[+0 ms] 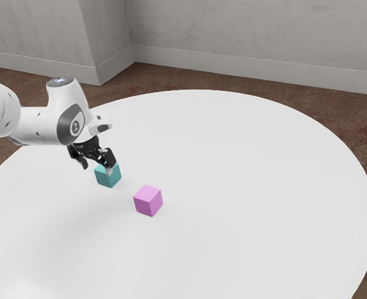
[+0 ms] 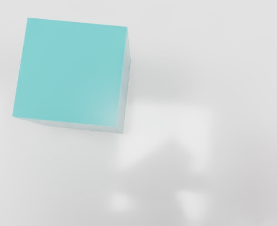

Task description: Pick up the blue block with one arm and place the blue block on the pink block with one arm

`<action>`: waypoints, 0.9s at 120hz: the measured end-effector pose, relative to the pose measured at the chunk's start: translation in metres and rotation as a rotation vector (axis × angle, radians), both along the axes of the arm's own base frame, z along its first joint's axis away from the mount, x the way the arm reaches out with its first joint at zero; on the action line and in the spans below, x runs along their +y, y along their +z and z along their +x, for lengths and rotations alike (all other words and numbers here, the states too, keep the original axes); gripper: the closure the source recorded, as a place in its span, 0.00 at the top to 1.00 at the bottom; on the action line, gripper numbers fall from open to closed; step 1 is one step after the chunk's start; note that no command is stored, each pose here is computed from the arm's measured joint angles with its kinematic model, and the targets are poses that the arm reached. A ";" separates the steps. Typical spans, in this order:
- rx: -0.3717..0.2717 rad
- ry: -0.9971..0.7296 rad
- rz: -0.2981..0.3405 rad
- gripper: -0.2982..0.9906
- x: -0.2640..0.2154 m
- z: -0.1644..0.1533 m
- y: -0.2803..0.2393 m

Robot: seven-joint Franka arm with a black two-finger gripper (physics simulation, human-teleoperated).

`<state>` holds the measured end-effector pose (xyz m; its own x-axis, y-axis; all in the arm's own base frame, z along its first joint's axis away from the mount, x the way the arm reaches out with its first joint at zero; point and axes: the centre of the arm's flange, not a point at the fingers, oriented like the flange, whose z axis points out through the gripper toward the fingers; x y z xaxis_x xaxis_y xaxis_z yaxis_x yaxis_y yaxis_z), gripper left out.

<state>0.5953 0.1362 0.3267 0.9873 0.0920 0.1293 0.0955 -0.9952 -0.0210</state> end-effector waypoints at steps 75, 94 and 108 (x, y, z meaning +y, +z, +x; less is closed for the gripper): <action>-0.021 -0.066 -0.037 0.77 0.017 0.029 -0.027; -0.027 -0.091 -0.047 0.77 0.019 0.041 -0.037; -0.032 -0.093 -0.053 0.77 0.029 0.045 -0.041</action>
